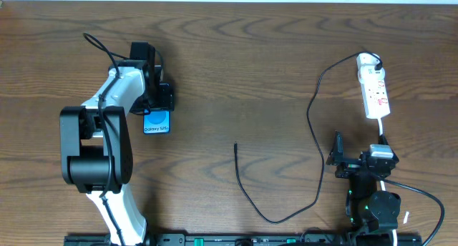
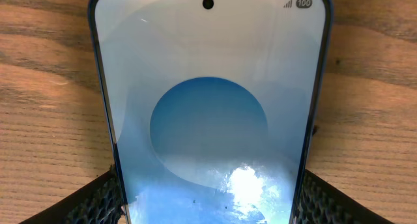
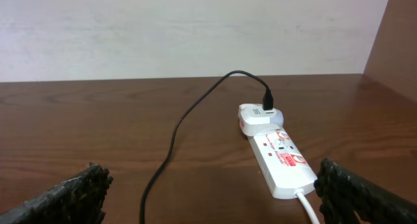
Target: Plug charger to phone and switch on socket
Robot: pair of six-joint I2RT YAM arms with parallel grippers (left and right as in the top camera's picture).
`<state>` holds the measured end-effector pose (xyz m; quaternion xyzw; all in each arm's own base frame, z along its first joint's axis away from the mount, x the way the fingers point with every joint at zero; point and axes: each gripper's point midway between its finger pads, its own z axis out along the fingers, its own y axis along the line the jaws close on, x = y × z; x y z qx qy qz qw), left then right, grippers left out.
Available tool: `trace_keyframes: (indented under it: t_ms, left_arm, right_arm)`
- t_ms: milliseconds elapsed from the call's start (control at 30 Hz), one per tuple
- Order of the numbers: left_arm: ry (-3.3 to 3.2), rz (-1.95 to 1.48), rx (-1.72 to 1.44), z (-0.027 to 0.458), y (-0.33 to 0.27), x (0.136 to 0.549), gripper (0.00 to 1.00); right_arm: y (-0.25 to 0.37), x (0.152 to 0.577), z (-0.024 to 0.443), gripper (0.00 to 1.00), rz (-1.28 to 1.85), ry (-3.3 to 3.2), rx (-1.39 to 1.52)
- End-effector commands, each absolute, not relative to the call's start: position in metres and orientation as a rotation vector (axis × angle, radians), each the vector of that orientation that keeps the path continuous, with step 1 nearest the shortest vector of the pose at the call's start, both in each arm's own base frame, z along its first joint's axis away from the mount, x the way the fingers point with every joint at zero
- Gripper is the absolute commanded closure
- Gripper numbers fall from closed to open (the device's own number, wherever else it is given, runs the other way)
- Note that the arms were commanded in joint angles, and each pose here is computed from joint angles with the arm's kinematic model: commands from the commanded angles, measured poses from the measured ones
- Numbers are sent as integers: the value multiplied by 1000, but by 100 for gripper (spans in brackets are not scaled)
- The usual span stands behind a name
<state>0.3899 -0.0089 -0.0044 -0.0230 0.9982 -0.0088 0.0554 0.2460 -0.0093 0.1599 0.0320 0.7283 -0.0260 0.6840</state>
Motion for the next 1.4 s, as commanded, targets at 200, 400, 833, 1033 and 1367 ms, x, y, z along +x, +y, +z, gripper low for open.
trace_keyframes:
  t_ms: [200, 400, 833, 1033, 1367]
  left_arm:
    - [3153, -65, -75, -43, -13, 360, 41]
    - [3153, -65, -75, -43, -13, 360, 57]
    - [3153, -65, -75, -43, -13, 360, 76]
    - [3152, -64, -75, -43, -13, 360, 92]
    - [3152, -63, -68, -43, -13, 360, 92]
  right_arm:
    - [-11, 246, 160, 1, -57, 1629, 87]
    - [-11, 246, 160, 1, -58, 1629, 88]
    - [-11, 246, 160, 1, -58, 1629, 88]
    - [-11, 246, 160, 1, -57, 1629, 88]
    - [-11, 246, 160, 1, -58, 1629, 88]
